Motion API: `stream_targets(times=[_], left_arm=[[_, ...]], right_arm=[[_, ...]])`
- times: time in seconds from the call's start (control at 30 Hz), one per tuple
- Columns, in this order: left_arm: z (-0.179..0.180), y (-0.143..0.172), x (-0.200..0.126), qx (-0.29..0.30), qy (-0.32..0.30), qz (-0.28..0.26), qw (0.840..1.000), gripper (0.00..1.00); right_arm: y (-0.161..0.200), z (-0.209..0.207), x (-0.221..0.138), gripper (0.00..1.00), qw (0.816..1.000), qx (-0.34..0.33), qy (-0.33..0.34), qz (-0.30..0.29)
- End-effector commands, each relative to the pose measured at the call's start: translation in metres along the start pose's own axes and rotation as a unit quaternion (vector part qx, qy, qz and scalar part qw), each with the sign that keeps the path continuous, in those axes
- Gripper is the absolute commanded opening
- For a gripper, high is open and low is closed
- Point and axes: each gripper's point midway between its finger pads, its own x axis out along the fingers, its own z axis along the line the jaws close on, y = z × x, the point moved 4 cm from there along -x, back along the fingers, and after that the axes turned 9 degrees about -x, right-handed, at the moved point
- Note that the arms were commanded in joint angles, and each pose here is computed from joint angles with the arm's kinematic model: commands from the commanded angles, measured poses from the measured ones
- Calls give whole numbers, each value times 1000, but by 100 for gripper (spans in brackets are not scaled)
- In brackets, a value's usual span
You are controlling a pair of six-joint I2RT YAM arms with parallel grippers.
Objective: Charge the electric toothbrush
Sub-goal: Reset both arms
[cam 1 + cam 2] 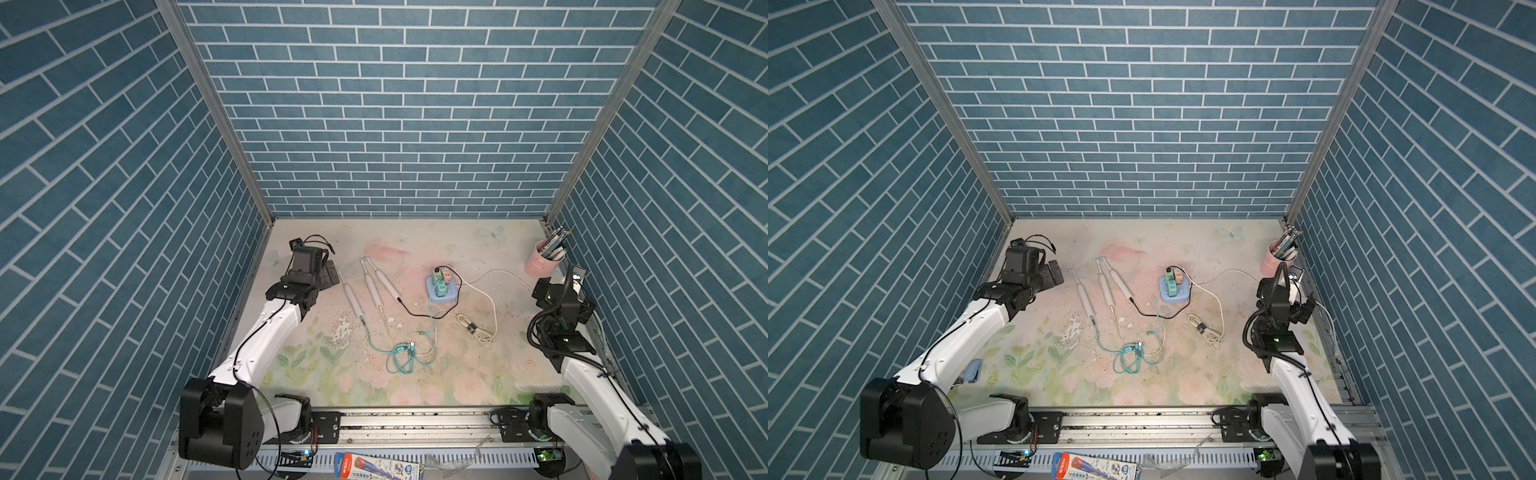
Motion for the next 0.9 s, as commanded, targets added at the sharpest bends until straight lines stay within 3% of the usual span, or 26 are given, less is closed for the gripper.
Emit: stream_targets(times=[0.0, 0.07, 0.13, 0.3, 0.37, 0.4, 0.43, 0.47, 0.63, 0.87], left_arm=[[24, -21, 2, 18, -29, -95, 995, 99], [44, -12, 11, 3, -62, -101, 993, 100], [43, -6, 17, 15, -41, -113, 993, 100], [53, 2, 33, 35, -40, -165, 985, 100], [53, 5, 37, 48, -23, -187, 981, 99], [53, 4, 39, 50, -24, -197, 979, 100], [53, 4, 41, 48, -18, -207, 977, 100], [49, 7, 45, 51, 2, -209, 976, 100], [30, 28, 69, 95, 56, -201, 973, 100], [20, 28, 78, 120, 33, -188, 974, 99]], right_arm=[[3, 36, 19, 99, 995, -45, -90, -27], [12, 43, 29, 99, 995, -36, -94, -23], [16, 47, 37, 99, 995, -14, -95, -26], [46, 71, 57, 99, 991, -35, -126, -21], [58, 70, 66, 99, 989, -20, -148, 10], [56, 68, 68, 99, 989, -11, -145, -13], [59, 66, 68, 99, 990, -12, -142, 13], [57, 68, 68, 99, 990, -12, -143, -9], [58, 67, 67, 99, 990, -13, -141, -2], [58, 67, 66, 99, 990, -13, -143, -1]])
